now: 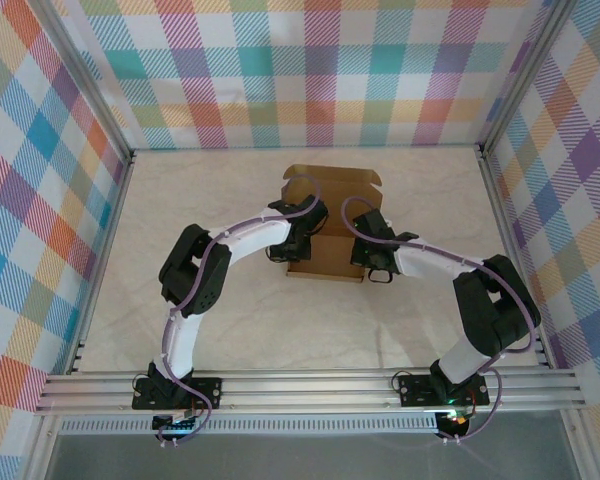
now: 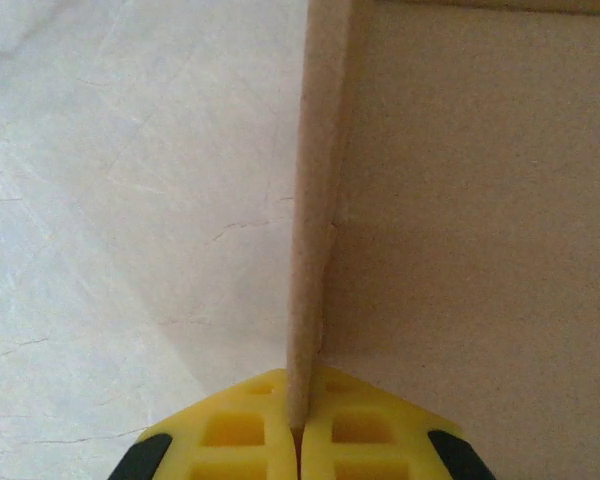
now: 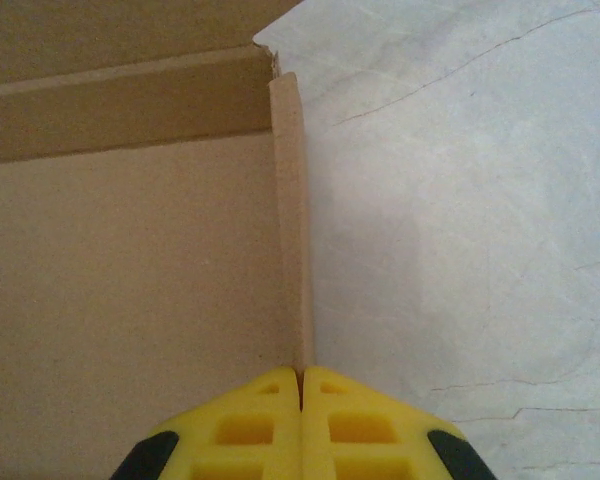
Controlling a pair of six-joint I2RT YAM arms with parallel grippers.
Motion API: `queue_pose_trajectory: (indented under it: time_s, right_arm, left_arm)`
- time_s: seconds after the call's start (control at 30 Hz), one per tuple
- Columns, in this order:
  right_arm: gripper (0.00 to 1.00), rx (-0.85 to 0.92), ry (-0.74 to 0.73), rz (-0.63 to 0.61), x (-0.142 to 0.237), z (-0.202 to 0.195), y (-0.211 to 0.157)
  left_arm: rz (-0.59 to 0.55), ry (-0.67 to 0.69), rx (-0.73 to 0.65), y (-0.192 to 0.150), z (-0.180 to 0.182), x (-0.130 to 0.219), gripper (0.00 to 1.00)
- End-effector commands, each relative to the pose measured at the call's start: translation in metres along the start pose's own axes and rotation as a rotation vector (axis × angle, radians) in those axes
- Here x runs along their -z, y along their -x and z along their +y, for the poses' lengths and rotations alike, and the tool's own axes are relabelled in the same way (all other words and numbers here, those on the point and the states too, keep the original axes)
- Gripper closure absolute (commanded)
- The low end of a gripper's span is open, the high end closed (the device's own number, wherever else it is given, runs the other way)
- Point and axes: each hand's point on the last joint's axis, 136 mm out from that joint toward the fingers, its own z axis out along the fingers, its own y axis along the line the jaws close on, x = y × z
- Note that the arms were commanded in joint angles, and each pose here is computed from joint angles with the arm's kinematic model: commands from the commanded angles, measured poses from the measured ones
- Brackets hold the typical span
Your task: Fold the paper box
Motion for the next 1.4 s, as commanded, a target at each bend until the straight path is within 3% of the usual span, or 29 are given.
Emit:
queue_pose_trajectory:
  time_s: [0.0,0.03,0.1,0.27,0.37,0.53,0.67,0.8,1.27,1.37]
  right_arm:
    - [0.94,-0.017,0.052,0.013,0.007,0.013,-0.005]
    - [0.94,-0.013,0.055,0.014,0.007,0.014,-0.006]
    - [0.94,-0.015,0.058,0.012,0.008,0.015,-0.005]
    - [0.94,-0.010,0.054,0.014,0.008,0.014,-0.006]
    - [0.94,-0.010,0.048,0.013,0.008,0.012,-0.007]
    - [0.94,-0.011,0.038,0.013,0.008,0.011,-0.007]
    - [0.94,-0.012,0.038,0.010,0.009,0.011,-0.006]
    - [0.93,-0.011,0.029,0.009,0.009,0.010,-0.005]
    - [0.88,0.027,-0.026,0.004,0.012,0.000,-0.003]
    - [0.72,0.030,-0.015,-0.004,0.014,0.003,-0.001]
  left_arm:
    - [-0.008,0.047,-0.008,0.002,0.001,-0.004,1.00]
    - [-0.009,0.053,-0.010,0.002,0.002,-0.005,0.99]
    - [-0.011,0.053,-0.010,0.004,0.001,-0.006,0.81]
    - [-0.013,0.054,-0.013,0.006,-0.002,-0.009,0.76]
    - [-0.010,0.052,-0.017,0.008,-0.003,-0.012,0.79]
    - [-0.001,0.059,-0.023,0.006,-0.004,-0.016,1.00]
    - [-0.012,0.066,-0.025,0.008,-0.001,-0.013,1.00]
    - [-0.026,0.055,-0.023,0.011,-0.001,-0.007,0.73]
    - [-0.073,-0.002,0.003,0.022,0.003,0.022,0.41]
    - [-0.081,-0.014,0.014,0.023,0.006,0.025,0.32]
